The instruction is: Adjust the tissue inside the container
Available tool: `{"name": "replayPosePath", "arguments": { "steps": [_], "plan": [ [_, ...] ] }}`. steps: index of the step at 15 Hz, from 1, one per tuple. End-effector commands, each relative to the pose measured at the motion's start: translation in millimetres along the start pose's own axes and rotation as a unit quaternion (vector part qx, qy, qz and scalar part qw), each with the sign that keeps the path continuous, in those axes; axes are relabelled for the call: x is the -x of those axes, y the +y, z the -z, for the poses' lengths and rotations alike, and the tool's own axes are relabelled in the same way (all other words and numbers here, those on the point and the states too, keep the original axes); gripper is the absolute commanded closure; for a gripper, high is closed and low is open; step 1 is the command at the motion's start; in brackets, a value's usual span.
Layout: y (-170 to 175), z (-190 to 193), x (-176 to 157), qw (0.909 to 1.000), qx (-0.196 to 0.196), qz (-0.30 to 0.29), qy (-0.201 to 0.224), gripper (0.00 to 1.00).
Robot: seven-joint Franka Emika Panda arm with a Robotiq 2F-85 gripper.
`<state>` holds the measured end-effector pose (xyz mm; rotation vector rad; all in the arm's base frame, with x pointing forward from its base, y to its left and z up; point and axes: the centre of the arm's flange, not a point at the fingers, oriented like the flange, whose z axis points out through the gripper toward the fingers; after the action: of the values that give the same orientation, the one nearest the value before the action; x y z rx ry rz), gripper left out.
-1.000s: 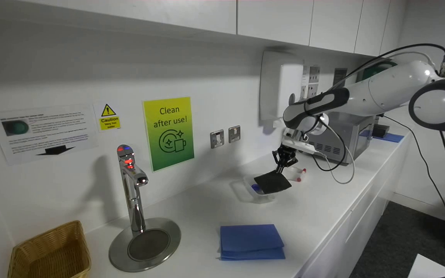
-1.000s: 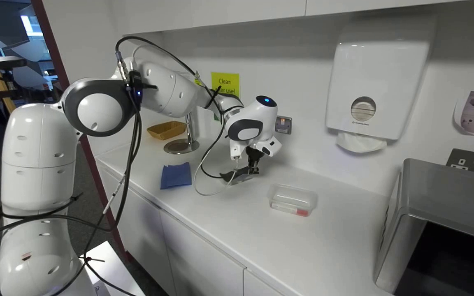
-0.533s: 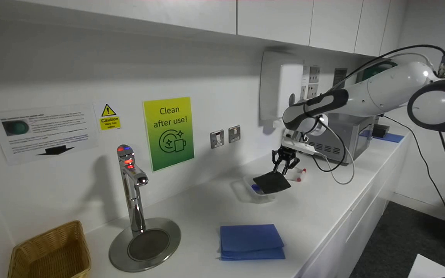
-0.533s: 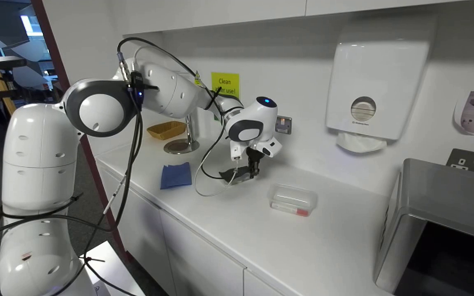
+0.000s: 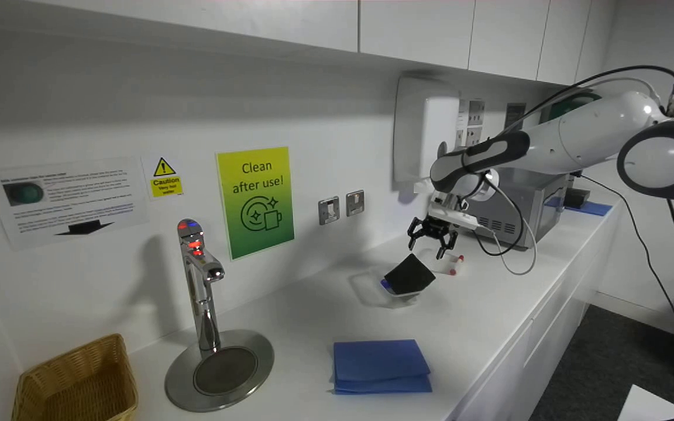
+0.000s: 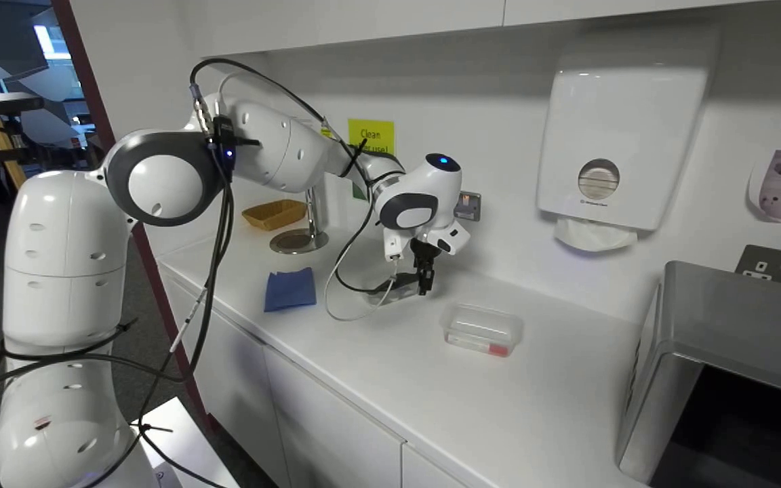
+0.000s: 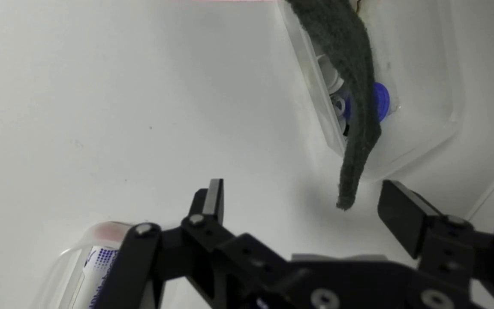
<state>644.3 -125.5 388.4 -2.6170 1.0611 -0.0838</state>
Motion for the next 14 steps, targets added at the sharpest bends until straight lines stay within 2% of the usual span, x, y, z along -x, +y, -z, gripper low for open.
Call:
{"name": "replayPosePath", "arguments": {
  "steps": [1, 3, 7, 9, 11, 14],
  "plan": [
    [0, 27, 5, 0.9997, -0.020, -0.007, 0.014, 0.00],
    [2, 44, 16, 0.9991, -0.038, 0.001, 0.019, 0.00],
    [9, 84, 58, 0.9996, -0.025, 0.011, -0.001, 0.00],
    [14, 101, 86, 0.9996, 0.000, 0.027, -0.011, 0.00],
    [22, 112, 113, 0.9970, 0.042, 0.064, -0.010, 0.00],
    [35, 119, 141, 0.9851, 0.106, 0.134, 0.020, 0.00]
  ]
}}
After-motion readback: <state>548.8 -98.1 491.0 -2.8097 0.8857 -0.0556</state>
